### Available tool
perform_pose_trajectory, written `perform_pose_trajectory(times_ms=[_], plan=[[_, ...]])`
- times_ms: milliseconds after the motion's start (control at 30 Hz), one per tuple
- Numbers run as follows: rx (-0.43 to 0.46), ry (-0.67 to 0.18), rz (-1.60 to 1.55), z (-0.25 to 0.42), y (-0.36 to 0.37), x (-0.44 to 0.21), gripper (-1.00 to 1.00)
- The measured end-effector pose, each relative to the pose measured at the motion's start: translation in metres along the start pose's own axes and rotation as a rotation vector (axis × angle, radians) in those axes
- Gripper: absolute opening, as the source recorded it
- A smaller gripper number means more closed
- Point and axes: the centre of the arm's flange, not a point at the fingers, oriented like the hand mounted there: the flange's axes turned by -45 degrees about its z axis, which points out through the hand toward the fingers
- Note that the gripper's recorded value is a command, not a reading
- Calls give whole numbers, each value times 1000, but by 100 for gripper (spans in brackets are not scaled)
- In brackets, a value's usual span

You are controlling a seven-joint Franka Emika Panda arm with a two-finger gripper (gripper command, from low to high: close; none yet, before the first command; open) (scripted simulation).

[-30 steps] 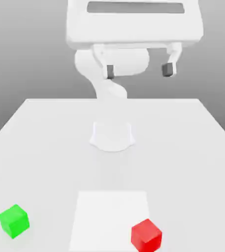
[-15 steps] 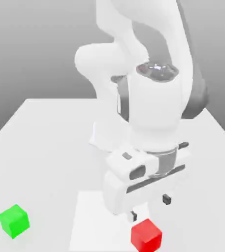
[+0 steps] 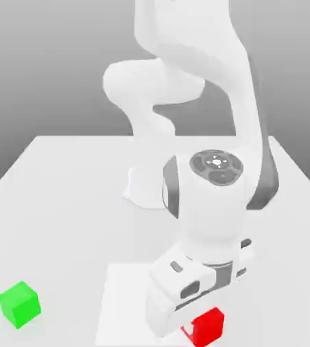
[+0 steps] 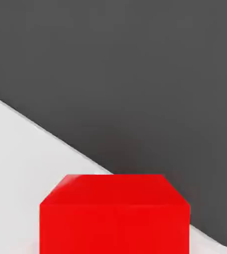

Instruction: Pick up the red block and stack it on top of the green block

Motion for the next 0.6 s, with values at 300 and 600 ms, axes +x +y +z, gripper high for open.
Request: perform_pose_trajectory(times_ms=[300,600], plan=[[-3,-4,470,-38,165,-128,-100],[1,1,744,4,238,-225,100]])
